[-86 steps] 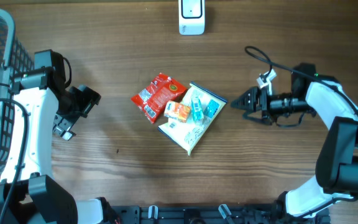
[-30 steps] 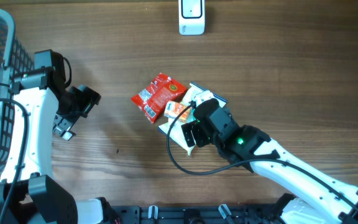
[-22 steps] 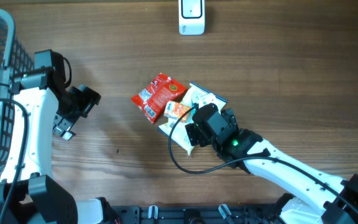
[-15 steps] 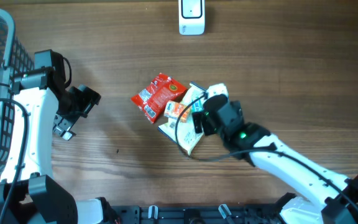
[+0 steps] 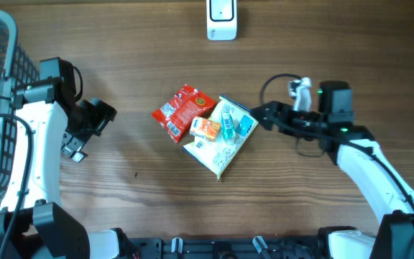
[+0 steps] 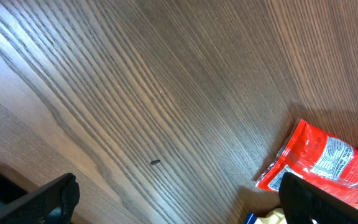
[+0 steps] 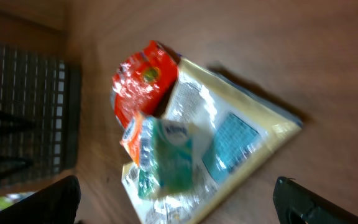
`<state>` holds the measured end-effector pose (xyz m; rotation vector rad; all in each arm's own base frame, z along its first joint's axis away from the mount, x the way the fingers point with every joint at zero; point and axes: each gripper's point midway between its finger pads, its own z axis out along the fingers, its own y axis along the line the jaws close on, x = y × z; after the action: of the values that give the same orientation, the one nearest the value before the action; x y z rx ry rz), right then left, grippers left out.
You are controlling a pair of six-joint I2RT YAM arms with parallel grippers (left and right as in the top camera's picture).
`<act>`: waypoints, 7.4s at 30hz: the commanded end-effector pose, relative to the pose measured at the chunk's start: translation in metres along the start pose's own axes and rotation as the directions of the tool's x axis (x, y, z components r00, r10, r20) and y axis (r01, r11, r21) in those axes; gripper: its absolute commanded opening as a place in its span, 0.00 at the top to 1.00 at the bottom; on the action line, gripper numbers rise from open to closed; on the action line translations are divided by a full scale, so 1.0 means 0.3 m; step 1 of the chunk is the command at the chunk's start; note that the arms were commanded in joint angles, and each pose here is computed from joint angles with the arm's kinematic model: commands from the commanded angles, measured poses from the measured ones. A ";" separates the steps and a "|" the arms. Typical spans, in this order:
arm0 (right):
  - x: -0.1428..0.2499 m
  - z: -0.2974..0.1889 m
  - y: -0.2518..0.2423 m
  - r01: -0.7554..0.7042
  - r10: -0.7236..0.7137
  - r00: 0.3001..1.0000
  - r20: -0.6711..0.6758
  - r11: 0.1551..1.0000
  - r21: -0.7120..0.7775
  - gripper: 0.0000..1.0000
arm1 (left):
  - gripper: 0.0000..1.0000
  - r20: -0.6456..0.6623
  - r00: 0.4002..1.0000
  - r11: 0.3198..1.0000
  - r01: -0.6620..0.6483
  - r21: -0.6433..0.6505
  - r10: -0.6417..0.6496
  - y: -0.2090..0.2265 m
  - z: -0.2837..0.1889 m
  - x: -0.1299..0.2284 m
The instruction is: Scan the item barcode
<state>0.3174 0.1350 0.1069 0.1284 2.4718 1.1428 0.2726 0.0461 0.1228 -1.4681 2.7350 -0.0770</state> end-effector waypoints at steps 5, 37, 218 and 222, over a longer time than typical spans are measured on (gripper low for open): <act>0.216 0.103 0.039 -0.132 0.096 0.959 -0.267 0.984 -0.121 0.06 | 0.00 -0.006 1.000 1.000 0.013 0.005 -0.013 -0.001 0.001 0.002; 0.215 0.227 0.076 0.567 -0.580 0.805 -0.126 0.688 0.453 0.08 | 0.00 -0.006 1.000 1.000 0.013 0.005 -0.013 -0.001 0.001 0.002; -0.410 -0.062 0.502 -0.120 -0.017 0.979 -0.203 0.755 -0.645 0.96 | 0.00 -0.006 1.000 1.000 0.013 0.005 -0.013 -0.001 0.001 0.002; -0.447 -0.068 0.516 -0.180 0.067 0.978 -0.198 0.749 -0.638 0.96 | 0.00 -0.006 1.000 1.000 0.013 0.005 -0.013 -0.001 0.001 0.002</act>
<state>0.4082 0.1891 0.2792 -0.2318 1.9888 1.9906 0.2726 0.0461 0.1228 -1.4681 2.7350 -0.0770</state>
